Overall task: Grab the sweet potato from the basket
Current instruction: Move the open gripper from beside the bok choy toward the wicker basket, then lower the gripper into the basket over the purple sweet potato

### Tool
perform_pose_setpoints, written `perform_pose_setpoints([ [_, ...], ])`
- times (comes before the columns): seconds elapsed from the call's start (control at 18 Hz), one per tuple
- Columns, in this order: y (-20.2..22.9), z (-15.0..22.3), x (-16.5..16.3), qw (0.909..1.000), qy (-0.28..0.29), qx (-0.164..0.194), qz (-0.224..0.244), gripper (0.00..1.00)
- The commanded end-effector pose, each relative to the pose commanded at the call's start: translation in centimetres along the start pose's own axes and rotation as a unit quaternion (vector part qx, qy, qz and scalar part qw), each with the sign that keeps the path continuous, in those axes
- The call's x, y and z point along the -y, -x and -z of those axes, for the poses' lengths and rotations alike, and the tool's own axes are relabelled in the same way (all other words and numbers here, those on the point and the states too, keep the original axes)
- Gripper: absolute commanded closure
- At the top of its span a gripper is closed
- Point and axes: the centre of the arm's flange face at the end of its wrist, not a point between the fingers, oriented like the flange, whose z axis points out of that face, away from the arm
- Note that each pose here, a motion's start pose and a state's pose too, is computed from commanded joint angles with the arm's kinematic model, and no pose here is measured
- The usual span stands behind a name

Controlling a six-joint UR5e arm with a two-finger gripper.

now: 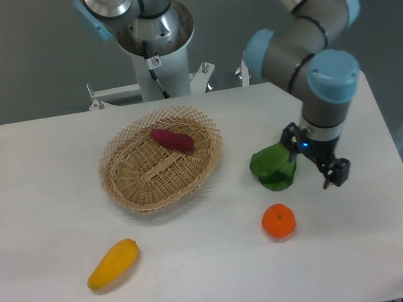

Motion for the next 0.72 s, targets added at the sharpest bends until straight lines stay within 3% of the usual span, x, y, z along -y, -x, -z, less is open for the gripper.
perform_pose_setpoints([
  [0.22,-4.3,0.4,4.7,0.9993,-0.020,-0.011,-0.029,0.00],
  [0.72,-10.6,-0.4,9.3,0.9950,-0.037,-0.041,-0.084,0.00],
])
